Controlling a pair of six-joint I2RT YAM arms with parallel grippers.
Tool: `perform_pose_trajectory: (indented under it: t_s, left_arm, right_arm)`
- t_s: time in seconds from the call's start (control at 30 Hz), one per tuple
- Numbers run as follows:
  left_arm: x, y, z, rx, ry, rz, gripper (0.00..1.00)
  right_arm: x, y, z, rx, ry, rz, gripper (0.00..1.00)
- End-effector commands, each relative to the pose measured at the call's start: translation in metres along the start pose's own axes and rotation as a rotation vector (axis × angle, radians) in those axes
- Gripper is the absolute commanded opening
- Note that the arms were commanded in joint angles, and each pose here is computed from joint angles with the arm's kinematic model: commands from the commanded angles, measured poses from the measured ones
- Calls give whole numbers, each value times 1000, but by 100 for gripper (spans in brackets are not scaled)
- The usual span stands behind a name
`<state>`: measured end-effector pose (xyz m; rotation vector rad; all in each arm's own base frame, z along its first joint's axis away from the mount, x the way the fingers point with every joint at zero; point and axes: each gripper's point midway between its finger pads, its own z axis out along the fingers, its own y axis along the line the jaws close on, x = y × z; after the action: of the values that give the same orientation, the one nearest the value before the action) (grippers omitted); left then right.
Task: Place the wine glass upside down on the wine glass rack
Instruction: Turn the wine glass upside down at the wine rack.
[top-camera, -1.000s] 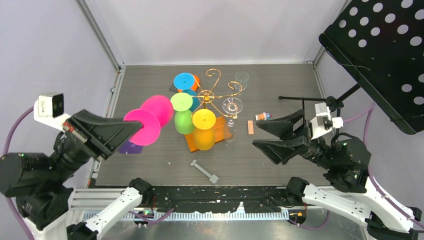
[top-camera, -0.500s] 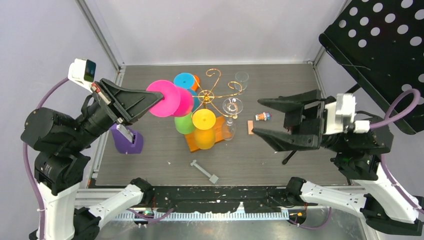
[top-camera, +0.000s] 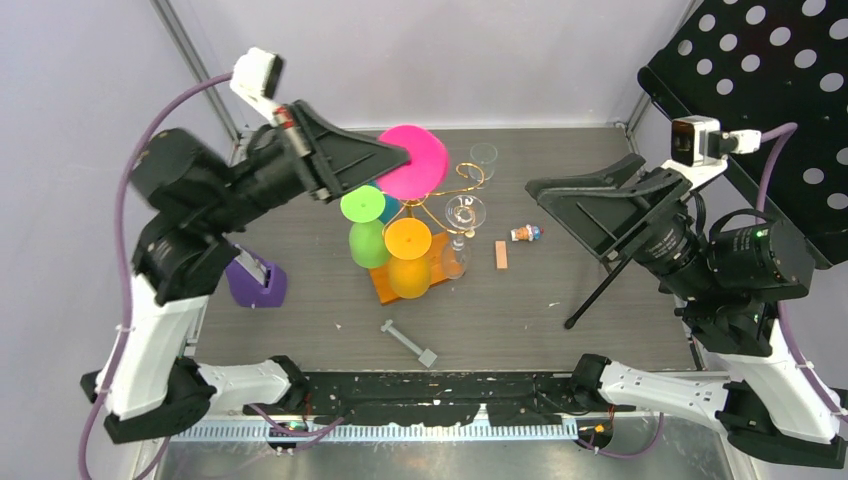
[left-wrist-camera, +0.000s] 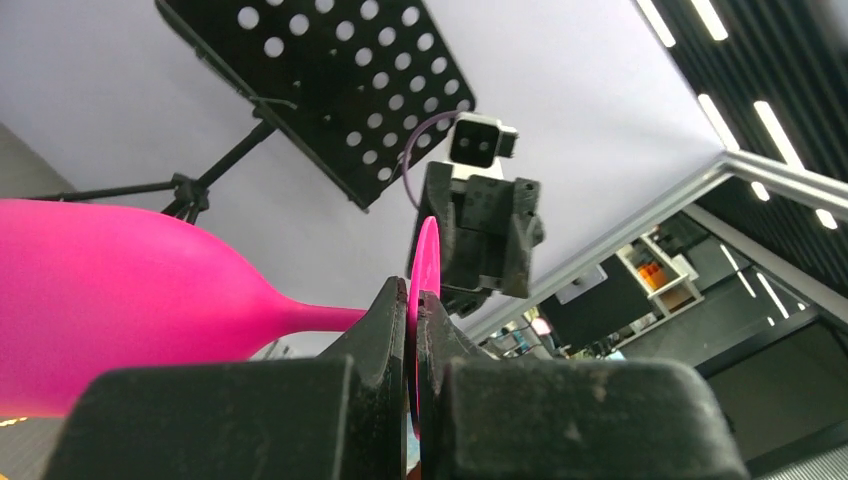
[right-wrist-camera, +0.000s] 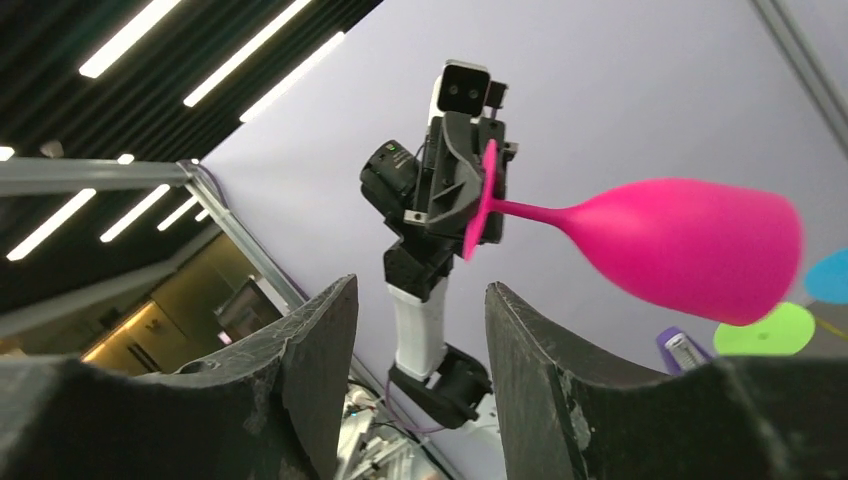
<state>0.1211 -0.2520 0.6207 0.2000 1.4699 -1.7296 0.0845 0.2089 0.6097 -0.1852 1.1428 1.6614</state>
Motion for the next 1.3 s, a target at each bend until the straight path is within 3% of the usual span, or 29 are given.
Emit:
perform_pose_trajectory:
  t_s: [0.0, 0.43, 0.9, 1.27]
  left_arm:
    - [-4, -7, 15, 49, -11, 101, 0]
    - [18, -2, 34, 63, 56, 93, 0]
    - [38, 9, 53, 67, 121, 64, 0]
    - [47, 8, 62, 105, 159, 51, 0]
  right_arm:
    - [-8, -4, 2, 65, -51, 212, 55]
    - [8, -50, 13, 239, -52, 198, 52]
    - [22, -54, 18, 252, 8, 208, 51]
    - [29, -56, 17, 260, 45, 200, 21]
